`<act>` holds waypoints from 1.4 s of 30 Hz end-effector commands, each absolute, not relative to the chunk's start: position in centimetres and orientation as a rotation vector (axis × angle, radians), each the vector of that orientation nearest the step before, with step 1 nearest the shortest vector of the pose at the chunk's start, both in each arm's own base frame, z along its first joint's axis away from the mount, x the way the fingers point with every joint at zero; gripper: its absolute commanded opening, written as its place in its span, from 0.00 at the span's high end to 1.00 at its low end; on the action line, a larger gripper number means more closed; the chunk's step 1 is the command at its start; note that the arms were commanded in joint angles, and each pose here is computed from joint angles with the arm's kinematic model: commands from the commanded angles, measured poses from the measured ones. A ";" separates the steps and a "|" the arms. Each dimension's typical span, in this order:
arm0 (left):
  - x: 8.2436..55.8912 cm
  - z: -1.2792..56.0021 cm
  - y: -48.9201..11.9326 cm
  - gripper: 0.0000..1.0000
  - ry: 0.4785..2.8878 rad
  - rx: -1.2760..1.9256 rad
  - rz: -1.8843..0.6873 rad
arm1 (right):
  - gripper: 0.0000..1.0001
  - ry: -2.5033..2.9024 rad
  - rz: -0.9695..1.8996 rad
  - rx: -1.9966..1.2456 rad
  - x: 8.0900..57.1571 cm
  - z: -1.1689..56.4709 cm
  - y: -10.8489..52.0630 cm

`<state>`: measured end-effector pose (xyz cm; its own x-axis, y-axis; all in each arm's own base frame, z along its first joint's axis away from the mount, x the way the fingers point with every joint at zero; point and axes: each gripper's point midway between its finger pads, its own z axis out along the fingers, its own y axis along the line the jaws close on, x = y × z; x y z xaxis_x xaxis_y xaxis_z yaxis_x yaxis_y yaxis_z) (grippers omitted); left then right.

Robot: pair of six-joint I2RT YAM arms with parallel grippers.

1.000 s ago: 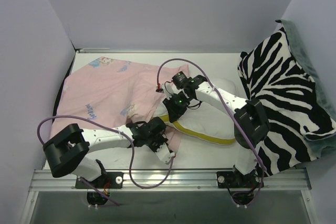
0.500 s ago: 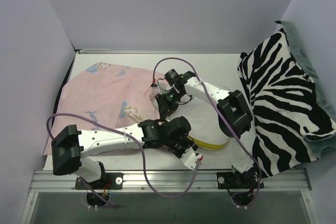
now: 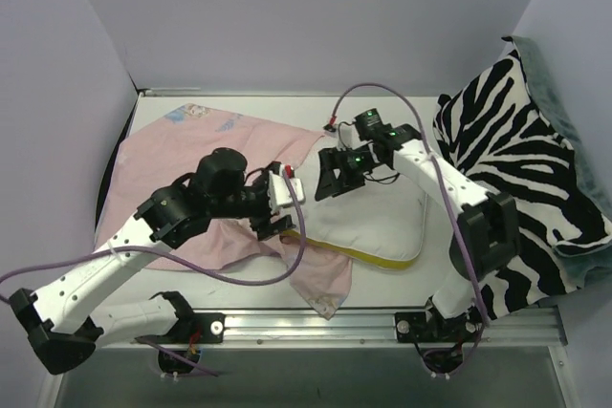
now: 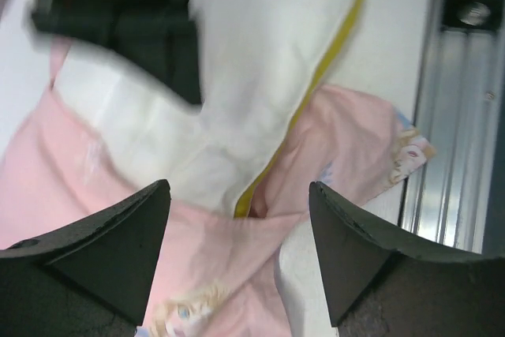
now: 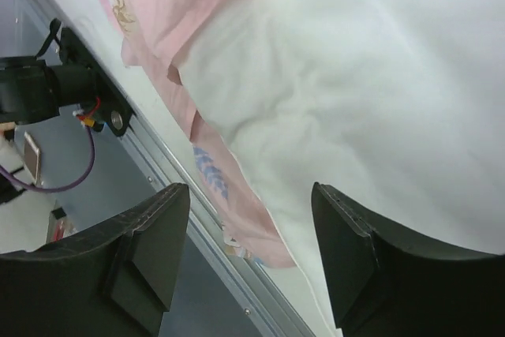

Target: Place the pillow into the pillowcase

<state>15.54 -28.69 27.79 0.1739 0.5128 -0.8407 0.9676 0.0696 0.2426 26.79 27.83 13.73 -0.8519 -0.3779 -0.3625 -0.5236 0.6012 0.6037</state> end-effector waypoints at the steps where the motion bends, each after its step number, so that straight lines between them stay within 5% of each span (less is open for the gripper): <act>1: 19.3 25.4 -24.5 0.20 1.897 1.237 -0.612 | 0.36 2.668 0.947 -0.618 26.6 15.2 23.4; 6: 26.4 21.3 -23.1 0.22 2.247 0.872 -0.361 | 0.35 2.768 0.740 -0.464 28.8 12.3 20.1; 14: 31.7 14.3 -23.1 0.30 2.420 0.871 0.006 | 0.38 2.904 0.640 -0.291 30.1 8.4 18.3; 17: 33.1 13.1 -22.0 0.49 2.417 0.868 0.090 | 0.39 2.934 0.632 -0.307 29.3 7.5 17.9; 21: 33.0 13.6 -25.3 0.72 2.367 0.938 -0.088 | 0.55 2.984 0.661 -0.319 28.5 6.2 18.0; 22: 32.6 13.6 -26.4 0.86 2.356 0.967 -0.121 | 0.59 2.992 0.712 -0.321 28.2 6.0 18.5; 24: 31.5 14.0 -29.5 1.00 2.313 1.063 -0.210 | 0.67 3.012 0.761 -0.313 28.0 5.6 19.0; 32: 21.9 18.0 -42.3 1.00 2.049 1.361 -0.876 | 0.81 2.959 0.967 -0.249 28.1 7.5 21.4; 39: 22.8 14.2 -35.4 1.00 2.231 1.261 -0.946 | 0.81 2.886 1.050 -0.226 27.1 10.0 21.2; 41: 24.4 15.4 -32.5 0.86 2.212 1.228 -0.900 | 0.74 2.824 1.026 -0.291 27.2 11.4 20.6; 42: 24.8 15.9 -31.7 0.64 2.202 1.226 -0.879 | 0.69 2.826 0.974 -0.314 27.1 11.8 19.9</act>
<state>23.50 -33.47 11.91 -0.5220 0.6326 -0.5721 0.8514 0.4264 -0.3054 27.20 20.44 8.03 -0.9882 -0.1281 -0.0838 -0.1529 0.7947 0.5875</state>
